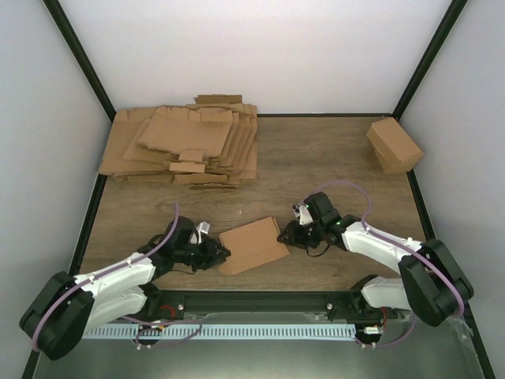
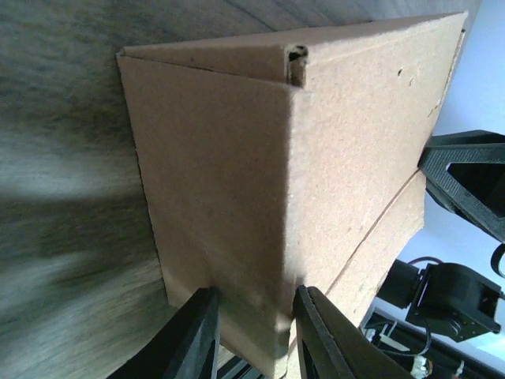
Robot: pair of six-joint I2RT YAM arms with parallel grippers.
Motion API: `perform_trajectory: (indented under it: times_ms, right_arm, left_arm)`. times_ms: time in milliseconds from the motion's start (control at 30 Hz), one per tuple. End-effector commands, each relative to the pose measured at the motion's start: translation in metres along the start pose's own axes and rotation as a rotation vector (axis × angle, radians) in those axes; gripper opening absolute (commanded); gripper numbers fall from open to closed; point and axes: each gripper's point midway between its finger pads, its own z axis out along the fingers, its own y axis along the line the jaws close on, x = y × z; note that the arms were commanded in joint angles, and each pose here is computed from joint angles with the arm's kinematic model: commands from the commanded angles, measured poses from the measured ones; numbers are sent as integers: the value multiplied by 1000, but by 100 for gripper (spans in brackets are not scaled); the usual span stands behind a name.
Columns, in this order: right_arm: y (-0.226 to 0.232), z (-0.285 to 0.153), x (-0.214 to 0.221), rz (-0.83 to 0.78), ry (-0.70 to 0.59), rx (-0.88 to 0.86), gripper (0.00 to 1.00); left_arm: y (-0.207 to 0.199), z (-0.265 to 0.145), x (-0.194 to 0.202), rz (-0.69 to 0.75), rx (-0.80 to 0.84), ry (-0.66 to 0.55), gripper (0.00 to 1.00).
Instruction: Fold the paper box
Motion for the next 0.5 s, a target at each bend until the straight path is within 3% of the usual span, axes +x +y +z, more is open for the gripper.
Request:
perform_trajectory:
  times_ms: [0, 267, 467]
  right_arm:
    - [-11, 6, 4, 0, 9, 22, 25]
    - [-3, 7, -3, -46, -3, -8, 24]
    - [-2, 7, -25, -93, -54, 44, 25]
  left_arm:
    - [5, 6, -8, 54, -42, -21, 27]
    - [-10, 18, -22, 118, -73, -7, 25]
    - [-26, 27, -56, 260, -171, -55, 29]
